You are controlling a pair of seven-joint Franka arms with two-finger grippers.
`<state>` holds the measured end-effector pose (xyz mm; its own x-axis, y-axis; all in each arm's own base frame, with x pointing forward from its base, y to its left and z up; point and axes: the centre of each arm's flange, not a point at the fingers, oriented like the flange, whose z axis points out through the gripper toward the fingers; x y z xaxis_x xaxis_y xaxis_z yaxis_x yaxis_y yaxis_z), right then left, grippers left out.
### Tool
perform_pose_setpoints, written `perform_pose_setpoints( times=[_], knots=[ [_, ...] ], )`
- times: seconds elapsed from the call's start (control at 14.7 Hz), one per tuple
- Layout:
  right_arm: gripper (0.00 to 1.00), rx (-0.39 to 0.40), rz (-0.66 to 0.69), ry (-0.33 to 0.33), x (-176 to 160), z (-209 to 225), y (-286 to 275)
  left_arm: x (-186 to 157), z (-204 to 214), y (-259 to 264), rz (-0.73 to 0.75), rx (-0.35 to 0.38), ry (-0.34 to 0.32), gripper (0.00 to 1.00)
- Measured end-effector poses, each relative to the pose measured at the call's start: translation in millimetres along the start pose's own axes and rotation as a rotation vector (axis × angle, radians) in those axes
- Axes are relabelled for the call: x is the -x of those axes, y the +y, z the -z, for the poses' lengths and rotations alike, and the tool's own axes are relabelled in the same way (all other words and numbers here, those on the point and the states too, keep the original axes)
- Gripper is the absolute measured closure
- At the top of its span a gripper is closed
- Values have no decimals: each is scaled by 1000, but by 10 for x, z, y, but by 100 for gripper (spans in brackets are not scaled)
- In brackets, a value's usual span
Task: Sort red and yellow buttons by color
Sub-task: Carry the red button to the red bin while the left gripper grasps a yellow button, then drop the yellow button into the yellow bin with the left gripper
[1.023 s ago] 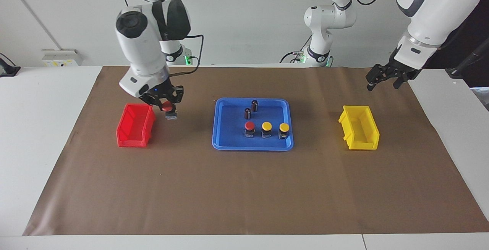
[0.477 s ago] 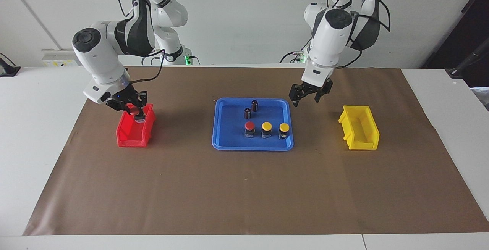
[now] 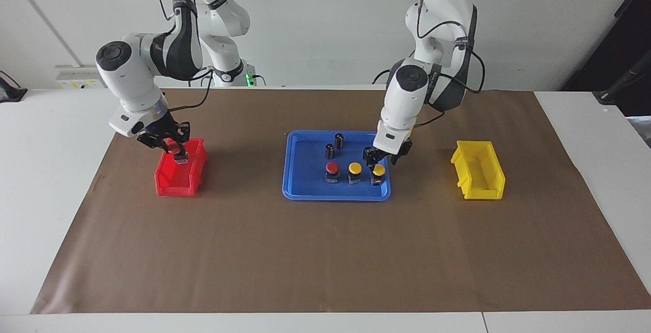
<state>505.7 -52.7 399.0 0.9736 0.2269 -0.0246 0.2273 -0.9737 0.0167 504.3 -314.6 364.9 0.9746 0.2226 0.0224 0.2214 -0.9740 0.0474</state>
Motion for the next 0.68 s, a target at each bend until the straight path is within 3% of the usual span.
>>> perform_pose_setpoints(
  times=[0.27,0.48,0.68],
  knots=[
    [59,1,4,6,70,-198,-44,-5,-38,17,13,4,4,26],
    [59,5,2,21,141,-364,-59,-35,-41,41,54,21,19,59],
    [59,1,-6,10,205,-449,-39,-110,181,119,90,21,12,59]
  ],
)
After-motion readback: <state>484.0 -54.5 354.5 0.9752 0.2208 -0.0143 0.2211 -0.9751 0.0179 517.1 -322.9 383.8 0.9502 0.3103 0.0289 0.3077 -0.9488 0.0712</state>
